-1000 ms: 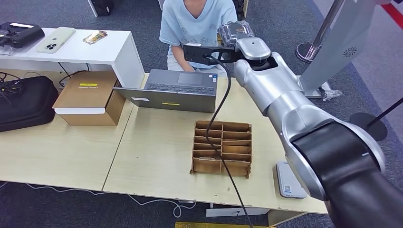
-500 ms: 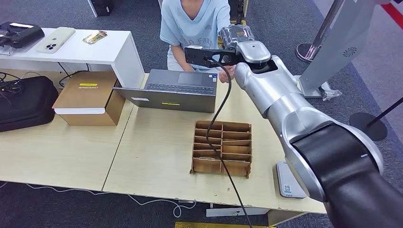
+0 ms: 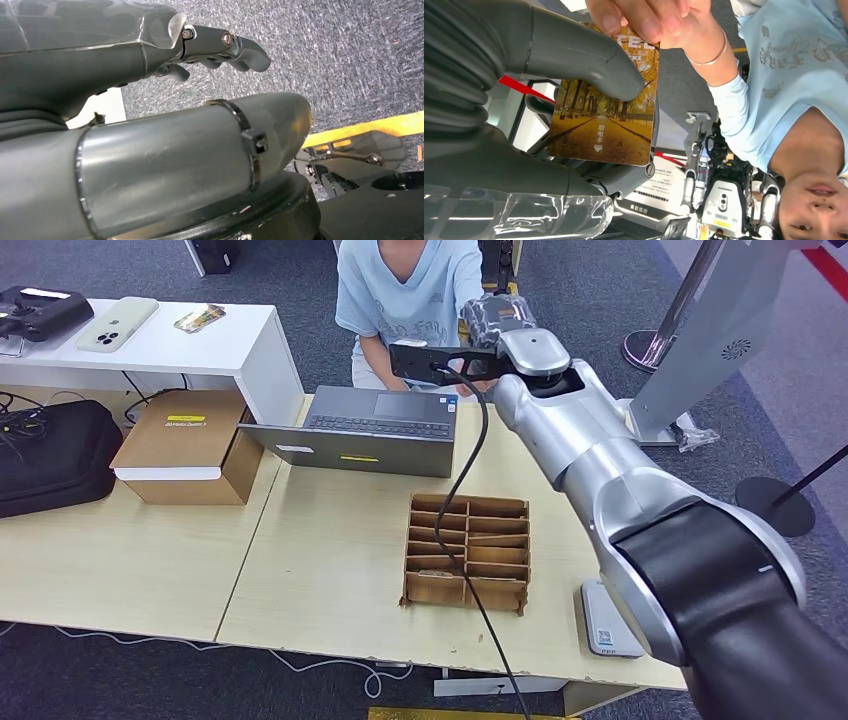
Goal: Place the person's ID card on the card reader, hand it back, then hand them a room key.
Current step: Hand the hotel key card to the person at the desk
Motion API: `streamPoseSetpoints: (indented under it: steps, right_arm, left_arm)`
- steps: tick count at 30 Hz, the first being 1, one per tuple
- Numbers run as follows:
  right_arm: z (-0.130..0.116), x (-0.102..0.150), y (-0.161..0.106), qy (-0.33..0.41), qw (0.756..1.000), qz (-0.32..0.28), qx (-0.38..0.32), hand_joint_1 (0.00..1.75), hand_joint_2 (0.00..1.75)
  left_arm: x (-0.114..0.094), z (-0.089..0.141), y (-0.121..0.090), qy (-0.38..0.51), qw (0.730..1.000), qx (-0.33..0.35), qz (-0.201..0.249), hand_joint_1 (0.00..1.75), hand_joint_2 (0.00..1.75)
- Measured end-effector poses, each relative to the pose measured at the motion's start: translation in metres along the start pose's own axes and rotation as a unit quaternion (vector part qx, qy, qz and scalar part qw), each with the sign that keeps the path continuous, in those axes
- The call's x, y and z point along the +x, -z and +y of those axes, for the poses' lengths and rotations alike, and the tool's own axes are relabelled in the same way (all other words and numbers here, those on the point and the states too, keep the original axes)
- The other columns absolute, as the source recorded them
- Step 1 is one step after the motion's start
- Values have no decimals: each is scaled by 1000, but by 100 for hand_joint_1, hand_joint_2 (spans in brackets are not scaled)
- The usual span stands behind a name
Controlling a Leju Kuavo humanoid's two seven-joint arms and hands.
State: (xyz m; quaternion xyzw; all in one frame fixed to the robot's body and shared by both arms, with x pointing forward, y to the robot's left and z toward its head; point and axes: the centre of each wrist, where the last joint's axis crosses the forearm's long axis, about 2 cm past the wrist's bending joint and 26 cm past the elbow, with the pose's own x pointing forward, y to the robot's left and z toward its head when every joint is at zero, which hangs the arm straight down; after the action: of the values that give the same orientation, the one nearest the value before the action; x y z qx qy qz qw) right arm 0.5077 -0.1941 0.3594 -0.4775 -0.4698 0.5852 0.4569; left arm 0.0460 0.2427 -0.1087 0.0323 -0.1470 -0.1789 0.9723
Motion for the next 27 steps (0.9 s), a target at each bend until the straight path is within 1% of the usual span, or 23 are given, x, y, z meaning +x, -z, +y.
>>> streamPoseSetpoints:
  steps: [1, 2, 4, 5, 6, 17, 27]
  right_arm:
    - [0, 0, 0, 0, 1000, 0, 0, 170, 175]
    - [1, -1, 0, 0, 1000, 1, 0, 143, 175]
    - [1, -2, 0, 0, 1000, 2, 0, 56, 175]
    - [2, -2, 0, 0, 1000, 3, 0, 17, 175]
    - [3, -2, 0, 1, 1000, 4, 0, 0, 175]
    - [8, -6, 0, 13, 1000, 9, -11, 0, 175]
    - [10, -16, 1, 46, 998, -7, -39, 0, 175]
  left_arm:
    - [0, 0, 0, 0, 1000, -1, 0, 0, 0]
    - [0, 0, 0, 0, 1000, -2, 0, 0, 0]
    - [0, 0, 0, 1, 1000, -2, 0, 0, 0]
    - [0, 0, 0, 1, 1000, -2, 0, 0, 0]
    - [0, 0, 0, 1, 1000, -2, 0, 0, 0]
    - [0, 0, 0, 3, 1000, -1, 0, 0, 0]
    - [0, 0, 0, 5, 1000, 1, -1, 0, 0]
